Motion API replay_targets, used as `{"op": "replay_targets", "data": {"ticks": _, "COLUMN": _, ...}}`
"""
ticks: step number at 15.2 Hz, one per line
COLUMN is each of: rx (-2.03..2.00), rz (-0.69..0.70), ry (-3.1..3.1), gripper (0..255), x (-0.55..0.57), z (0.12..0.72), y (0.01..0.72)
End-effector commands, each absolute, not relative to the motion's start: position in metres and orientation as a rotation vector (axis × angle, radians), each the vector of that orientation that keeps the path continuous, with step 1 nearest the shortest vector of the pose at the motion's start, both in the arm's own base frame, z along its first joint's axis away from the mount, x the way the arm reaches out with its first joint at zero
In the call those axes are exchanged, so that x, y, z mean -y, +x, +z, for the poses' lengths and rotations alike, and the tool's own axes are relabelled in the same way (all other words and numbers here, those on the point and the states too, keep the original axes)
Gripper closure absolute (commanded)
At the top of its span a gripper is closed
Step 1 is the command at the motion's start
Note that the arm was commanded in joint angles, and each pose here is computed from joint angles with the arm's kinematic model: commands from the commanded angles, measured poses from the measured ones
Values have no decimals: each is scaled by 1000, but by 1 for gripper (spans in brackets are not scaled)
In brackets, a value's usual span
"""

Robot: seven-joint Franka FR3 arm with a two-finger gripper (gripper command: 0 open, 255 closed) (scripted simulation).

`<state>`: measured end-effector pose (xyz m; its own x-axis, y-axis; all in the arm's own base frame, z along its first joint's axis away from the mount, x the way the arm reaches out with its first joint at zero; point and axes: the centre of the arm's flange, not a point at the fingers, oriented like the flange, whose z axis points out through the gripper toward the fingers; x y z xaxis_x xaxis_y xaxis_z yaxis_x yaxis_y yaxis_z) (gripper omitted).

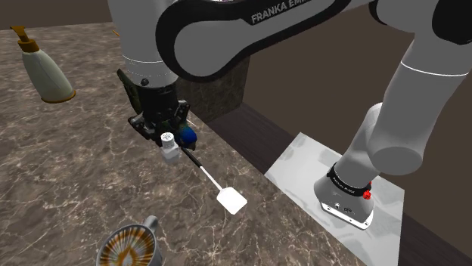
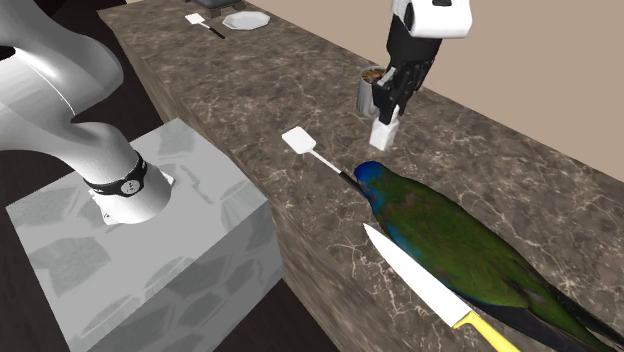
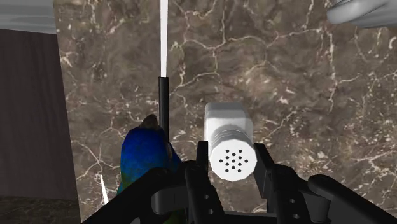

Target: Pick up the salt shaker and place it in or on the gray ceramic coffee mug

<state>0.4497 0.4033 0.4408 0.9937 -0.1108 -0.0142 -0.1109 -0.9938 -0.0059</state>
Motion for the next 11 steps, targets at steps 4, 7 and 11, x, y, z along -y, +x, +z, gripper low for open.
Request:
{"op": "replay_targets", "data": {"ticks": 4, "rx": -174, "rz": 22, "ry": -3130, "gripper": 255, "x": -403, "z": 468, "y": 449}}
{"op": "replay_targets", "data": {"ticks": 7, "rx": -174, "rz": 22, "ry": -3130, "gripper": 255, "x": -403, "z": 484, "y": 449}}
{"op": "replay_targets", "data": {"ticks": 11, "rx": -174, "rz": 22, "ry": -3130, "gripper": 255, "x": -403, "z": 505, "y": 449}}
